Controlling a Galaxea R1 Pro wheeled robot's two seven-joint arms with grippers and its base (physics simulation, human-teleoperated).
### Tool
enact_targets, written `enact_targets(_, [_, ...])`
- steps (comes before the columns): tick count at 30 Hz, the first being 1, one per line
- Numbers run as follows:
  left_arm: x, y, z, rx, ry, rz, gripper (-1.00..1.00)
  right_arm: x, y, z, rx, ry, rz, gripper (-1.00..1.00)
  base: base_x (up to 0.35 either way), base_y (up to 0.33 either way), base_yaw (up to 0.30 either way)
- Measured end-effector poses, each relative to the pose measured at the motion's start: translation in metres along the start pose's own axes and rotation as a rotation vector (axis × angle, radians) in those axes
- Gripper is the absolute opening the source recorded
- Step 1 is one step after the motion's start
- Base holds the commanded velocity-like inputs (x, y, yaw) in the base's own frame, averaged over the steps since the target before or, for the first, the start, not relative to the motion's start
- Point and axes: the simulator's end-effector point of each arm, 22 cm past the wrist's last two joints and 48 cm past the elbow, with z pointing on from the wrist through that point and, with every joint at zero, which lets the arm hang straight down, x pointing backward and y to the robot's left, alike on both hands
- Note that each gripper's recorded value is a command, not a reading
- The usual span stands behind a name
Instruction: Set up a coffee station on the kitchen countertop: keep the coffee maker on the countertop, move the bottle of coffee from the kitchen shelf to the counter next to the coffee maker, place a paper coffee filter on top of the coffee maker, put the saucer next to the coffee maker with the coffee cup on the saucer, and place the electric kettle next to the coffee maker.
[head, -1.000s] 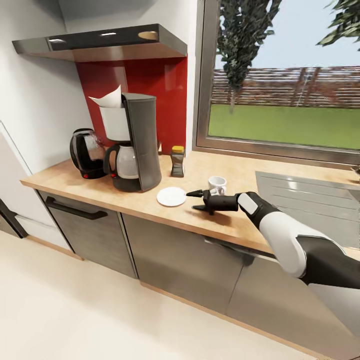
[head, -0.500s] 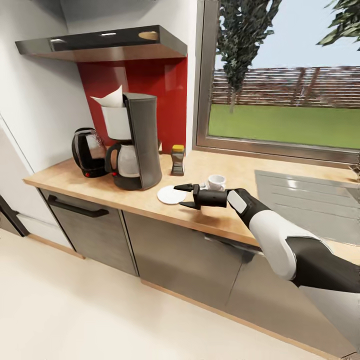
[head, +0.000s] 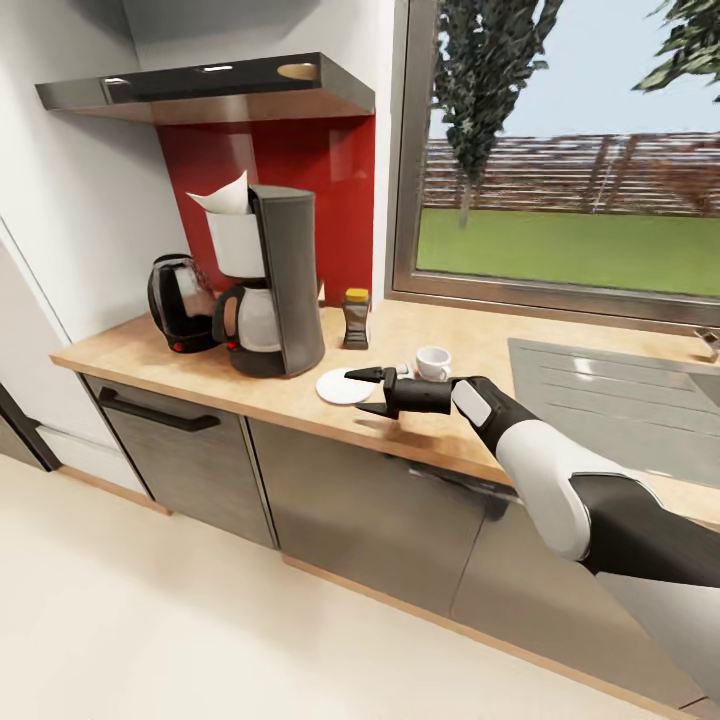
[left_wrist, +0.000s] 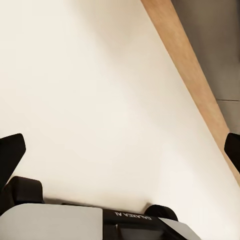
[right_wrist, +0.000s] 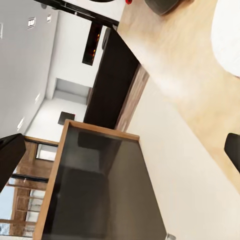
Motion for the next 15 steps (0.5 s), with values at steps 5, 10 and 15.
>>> enact_targets(5, [-0.0001,0.0001,0.0002,0.000,0.000,0.000,1.00,0.0000,-0.0003,0.0003,-0.001,0.000,0.001,1.00,-0.207,0.000,0.000])
enact_targets(10, [0.0000,0.0000,0.0001,0.000,0.000,0.000,1.00,0.0004,0.0001,0.0005,-0.001,0.001,0.001,1.00,-0.136,0.000,0.000])
enact_targets(15, [0.0000,0.0001,0.0000,0.000,0.000,0.000,1.00,0.0007,0.0001,0.0005,-0.001,0.001,0.002,1.00,-0.007,0.000,0.000])
